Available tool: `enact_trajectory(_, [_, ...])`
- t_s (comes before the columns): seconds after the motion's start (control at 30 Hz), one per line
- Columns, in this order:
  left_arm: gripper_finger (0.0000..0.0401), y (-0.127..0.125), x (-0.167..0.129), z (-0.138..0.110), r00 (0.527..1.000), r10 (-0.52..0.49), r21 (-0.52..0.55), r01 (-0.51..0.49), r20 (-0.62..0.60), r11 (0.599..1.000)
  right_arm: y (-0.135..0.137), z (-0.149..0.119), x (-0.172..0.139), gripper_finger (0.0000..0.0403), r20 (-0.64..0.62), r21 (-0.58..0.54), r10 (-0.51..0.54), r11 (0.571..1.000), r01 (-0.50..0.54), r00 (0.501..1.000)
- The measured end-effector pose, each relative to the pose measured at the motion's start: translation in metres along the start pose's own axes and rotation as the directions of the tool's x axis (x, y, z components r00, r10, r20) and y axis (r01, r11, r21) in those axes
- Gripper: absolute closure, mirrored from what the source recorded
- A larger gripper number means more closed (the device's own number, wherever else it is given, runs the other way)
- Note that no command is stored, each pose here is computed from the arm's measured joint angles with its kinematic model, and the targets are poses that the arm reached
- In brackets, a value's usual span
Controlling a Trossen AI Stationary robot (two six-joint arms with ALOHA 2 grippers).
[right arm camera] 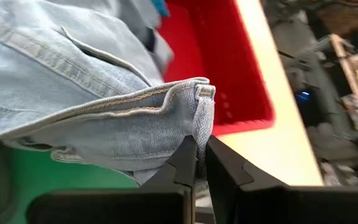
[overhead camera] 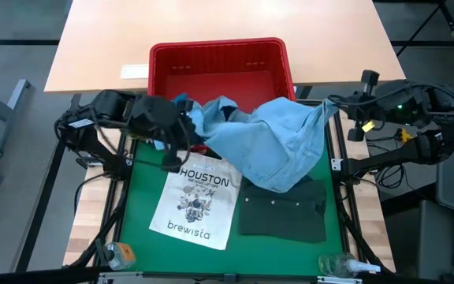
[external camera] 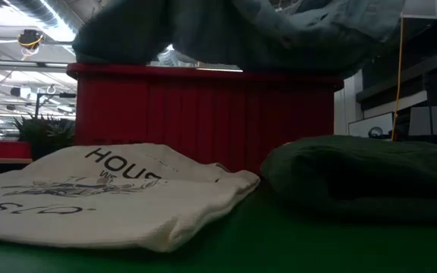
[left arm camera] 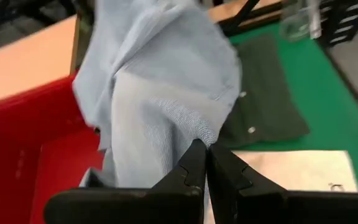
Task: Fold Laundry from Bin
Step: Fold the light blue jeans
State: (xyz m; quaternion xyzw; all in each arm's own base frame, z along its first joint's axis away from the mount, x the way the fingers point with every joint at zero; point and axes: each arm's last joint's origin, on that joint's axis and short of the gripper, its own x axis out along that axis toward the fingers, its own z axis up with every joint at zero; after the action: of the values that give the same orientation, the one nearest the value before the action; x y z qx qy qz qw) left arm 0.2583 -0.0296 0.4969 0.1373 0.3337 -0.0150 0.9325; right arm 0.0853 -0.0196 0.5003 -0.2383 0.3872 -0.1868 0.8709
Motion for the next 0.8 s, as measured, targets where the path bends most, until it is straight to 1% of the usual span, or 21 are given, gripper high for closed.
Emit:
enact_trajectory(0.07, [0.0401,-0.007,-0.005,0.003,0.999,-0.030,-0.009,0.030,0.023,1.000,-0.001,-0.002,-0.002,0.0377,-0.001,0.003,-0.017,1.000,0.017,1.000])
enact_trajectory(0.17, [0.0401,-0.018,-0.008,0.005,0.992,-0.121,-0.040,0.123,0.044,0.992,-0.001,-0.004,-0.004,0.0377,0.003,0.006,-0.023,1.000,0.023,1.000])
enact_trajectory(0.27, [0.0401,-0.030,-0.009,0.005,0.975,-0.219,-0.082,0.222,0.043,0.972,-0.002,-0.005,-0.006,0.0377,0.009,0.009,-0.024,1.000,0.024,1.000])
enact_trajectory(0.33, [0.0401,-0.038,-0.006,0.004,0.963,-0.268,-0.110,0.270,0.029,0.957,-0.002,-0.005,-0.006,0.0377,0.009,0.010,-0.025,1.000,0.025,1.000])
enact_trajectory(0.47, [0.0401,-0.055,0.003,0.000,0.949,-0.315,-0.169,0.309,-0.014,0.936,-0.002,-0.006,-0.007,0.0377,0.018,0.011,-0.007,1.000,0.007,1.000])
enact_trajectory(0.53, [0.0401,-0.063,0.009,-0.002,0.942,-0.333,-0.193,0.319,-0.041,0.928,0.000,-0.005,-0.007,0.0377,0.034,0.009,0.030,0.999,-0.030,0.999])
enact_trajectory(0.63, [0.0401,-0.075,0.020,-0.008,0.932,-0.352,-0.225,0.326,-0.083,0.918,0.002,-0.004,-0.007,0.0377,0.067,0.005,0.113,0.993,-0.114,0.991])
enact_trajectory(0.8, [0.0401,-0.095,0.043,-0.019,0.916,-0.372,-0.300,0.316,-0.151,0.900,0.007,-0.002,-0.008,0.0377,0.137,-0.014,0.290,0.957,-0.290,0.947])
